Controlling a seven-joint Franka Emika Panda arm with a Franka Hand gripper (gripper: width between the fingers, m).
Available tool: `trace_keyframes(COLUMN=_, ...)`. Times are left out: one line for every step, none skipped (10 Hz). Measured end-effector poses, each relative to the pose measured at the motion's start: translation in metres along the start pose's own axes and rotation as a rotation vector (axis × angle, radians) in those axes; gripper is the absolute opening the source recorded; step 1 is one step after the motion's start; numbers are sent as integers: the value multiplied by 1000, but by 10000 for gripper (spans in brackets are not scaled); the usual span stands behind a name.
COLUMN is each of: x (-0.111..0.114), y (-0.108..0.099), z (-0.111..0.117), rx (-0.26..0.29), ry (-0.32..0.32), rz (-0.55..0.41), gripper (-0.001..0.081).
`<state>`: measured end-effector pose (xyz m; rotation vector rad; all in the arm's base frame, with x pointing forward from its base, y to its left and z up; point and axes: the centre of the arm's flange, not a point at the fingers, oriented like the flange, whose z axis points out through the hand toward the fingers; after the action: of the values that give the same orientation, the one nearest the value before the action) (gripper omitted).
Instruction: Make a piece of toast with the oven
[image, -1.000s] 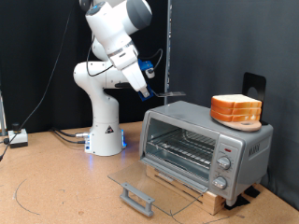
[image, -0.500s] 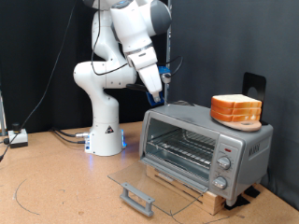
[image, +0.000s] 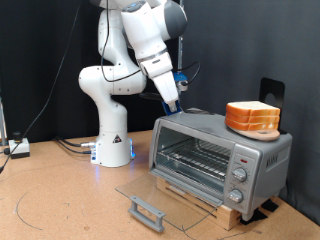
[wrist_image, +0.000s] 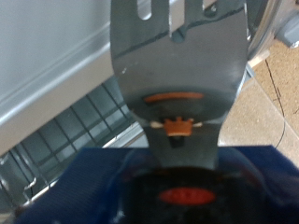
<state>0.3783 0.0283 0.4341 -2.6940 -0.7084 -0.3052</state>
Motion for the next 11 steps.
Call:
trace_keyframes(x=5, y=-4, z=3, rx=4, ry=2, rz=0, gripper=410)
trace_keyframes(x=9, y=-9, z=7, rx=8, ry=-3, rz=-6, gripper=410)
trace_keyframes(x=12, y=-14, z=10, rx=9, ry=-8, rz=-11, gripper=410)
trace_keyframes(x=15, y=-18, z=13, rx=5, ry=-8, rz=-12, gripper=410)
trace_keyframes(x=18, y=-22, z=15, rx=1, ry=-6, rz=-9, gripper=410)
trace_keyframes(x=21, y=-26, z=17, rx=1, ry=0, rz=-3, gripper=410)
trace_keyframes(x=23, y=-29, z=17, rx=6, ry=8, rz=-1, gripper=410)
trace_keyframes(x=26, y=-31, z=16, rx=10, ry=17, rz=0, gripper=410)
trace_keyframes(x=28, y=-32, z=14, rx=12, ry=23, rz=-1, gripper=410)
trace_keyframes(x=29, y=-33, z=13, rx=11, ry=26, rz=-3, gripper=410)
trace_keyframes(x=31, y=-34, z=13, rx=10, ry=26, rz=-4, gripper=410)
